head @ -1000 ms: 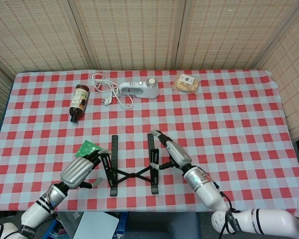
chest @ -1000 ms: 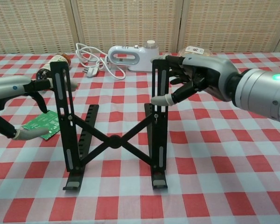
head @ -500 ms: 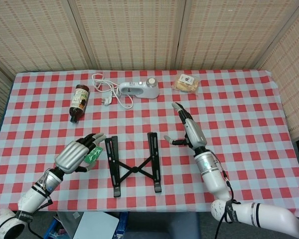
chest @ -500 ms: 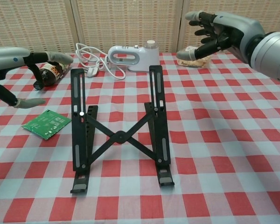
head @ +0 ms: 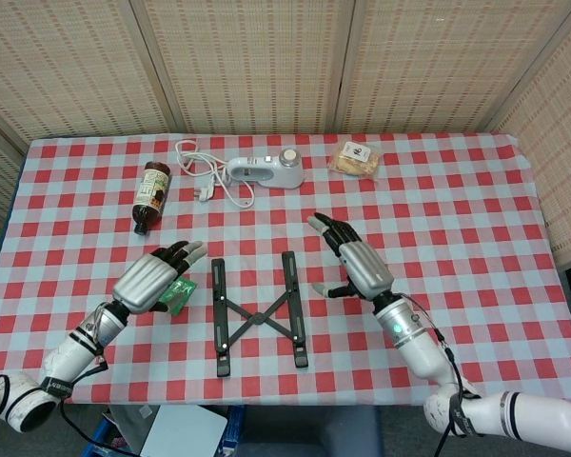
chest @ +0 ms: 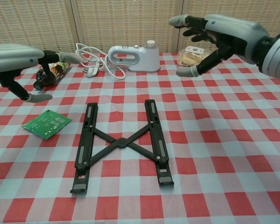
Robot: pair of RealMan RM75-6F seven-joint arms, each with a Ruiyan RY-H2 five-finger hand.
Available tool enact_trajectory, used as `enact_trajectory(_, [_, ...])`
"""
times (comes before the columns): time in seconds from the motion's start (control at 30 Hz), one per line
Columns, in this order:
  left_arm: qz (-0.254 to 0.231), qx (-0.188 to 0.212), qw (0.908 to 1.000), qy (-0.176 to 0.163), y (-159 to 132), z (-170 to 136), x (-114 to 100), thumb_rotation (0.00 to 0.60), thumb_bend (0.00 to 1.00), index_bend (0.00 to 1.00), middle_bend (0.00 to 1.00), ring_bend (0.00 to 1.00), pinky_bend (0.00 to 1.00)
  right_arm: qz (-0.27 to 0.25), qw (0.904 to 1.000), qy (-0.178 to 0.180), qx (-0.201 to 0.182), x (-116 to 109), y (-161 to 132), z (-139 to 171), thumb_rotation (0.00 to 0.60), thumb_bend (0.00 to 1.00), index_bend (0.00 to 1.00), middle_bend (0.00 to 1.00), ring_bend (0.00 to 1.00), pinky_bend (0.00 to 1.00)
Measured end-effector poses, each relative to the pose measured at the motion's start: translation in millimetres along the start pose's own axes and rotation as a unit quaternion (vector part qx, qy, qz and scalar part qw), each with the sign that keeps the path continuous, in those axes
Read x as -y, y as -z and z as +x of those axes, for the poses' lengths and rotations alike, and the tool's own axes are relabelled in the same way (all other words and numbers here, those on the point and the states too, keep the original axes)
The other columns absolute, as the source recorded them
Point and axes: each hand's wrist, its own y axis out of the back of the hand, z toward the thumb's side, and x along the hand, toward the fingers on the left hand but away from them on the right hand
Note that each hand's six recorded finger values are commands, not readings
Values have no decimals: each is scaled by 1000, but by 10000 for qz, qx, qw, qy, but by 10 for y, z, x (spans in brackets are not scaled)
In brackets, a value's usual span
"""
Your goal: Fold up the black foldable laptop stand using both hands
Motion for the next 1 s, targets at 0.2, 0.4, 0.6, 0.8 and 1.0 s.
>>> enact_trajectory(0.2, [762,239,9968,-107,-65,213,163,600,307,0,0,39,262,1491,9842,-216,-925,124,-170,144,600,53,0,0,0,0])
enact_trajectory(0.4, [1374,446,9893,-203,-141,419,334,600,230,0,0,0,230,2814,9469,-275,-1533,307,-190,280,600,0,0,0,0,0])
enact_trajectory(0.6, [1709,555,9836,-123,-199,571,518,600,214,0,0,0,215,3273,9279,-190,-1775,471,-163,316,600,0,0,0,0,0])
enact_trajectory(0.8, [1606,493,9858,47,-221,667,657,600,206,0,0,0,206,3623,9113,-10,-1956,615,-108,335,600,0,0,0,0,0])
enact_trajectory(1.0, [1675,483,9846,89,-229,695,701,600,207,0,0,0,205,3823,9028,-29,-1967,741,-11,353,600,0,0,0,0,0])
